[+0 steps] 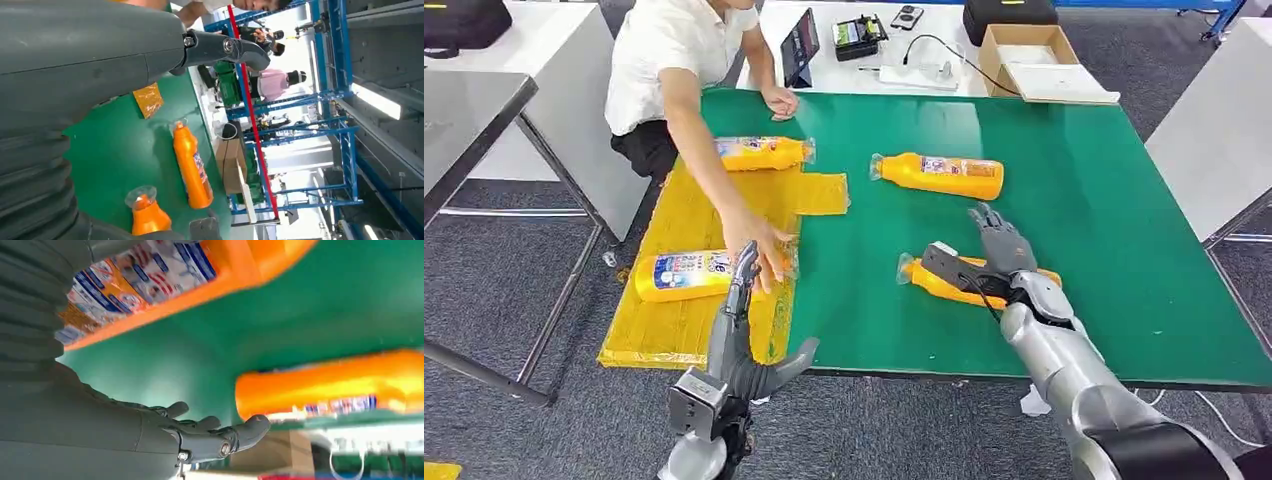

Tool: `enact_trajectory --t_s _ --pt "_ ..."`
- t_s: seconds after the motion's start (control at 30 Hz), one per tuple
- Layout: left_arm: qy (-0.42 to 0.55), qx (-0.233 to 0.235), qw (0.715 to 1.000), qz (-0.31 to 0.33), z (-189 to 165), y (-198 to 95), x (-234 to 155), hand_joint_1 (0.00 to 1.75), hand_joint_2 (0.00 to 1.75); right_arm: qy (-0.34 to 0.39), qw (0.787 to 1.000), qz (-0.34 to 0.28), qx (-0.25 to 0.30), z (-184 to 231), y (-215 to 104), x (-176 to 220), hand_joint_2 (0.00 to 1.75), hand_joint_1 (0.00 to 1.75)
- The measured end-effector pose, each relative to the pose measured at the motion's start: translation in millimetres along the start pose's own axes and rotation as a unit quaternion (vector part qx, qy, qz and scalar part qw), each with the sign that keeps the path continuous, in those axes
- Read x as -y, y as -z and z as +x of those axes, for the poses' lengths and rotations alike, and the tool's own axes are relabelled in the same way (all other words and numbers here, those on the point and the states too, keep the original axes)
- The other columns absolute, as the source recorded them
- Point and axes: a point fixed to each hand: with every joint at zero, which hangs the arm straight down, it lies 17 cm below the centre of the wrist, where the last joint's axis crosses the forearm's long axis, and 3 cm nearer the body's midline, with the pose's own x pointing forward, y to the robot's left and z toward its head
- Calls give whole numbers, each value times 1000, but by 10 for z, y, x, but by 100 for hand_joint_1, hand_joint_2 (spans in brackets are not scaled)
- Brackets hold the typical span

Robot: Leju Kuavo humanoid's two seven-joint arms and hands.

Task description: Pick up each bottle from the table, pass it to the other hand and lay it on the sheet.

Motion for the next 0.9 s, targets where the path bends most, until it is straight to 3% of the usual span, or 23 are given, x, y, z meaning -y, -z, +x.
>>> enact_trajectory --t_s 0.17,0.37,0.67,0.9 --pt "2 1 1000 -4 8 -17 30 0 175 4 999 41 6 56 -92 -354 175 0" --pt "9 4 1000 -7 30 -39 58 0 175 8 999 38 25 215 -85 -389 175 0" --pt "19 24 999 -8 182 -14 54 0 175 46 992 -86 73 507 -99 -20 175 0" --pt "16 18 1000 -9 189 -37 60 0 175 -15 994 -102 32 410 -66 111 175 0"
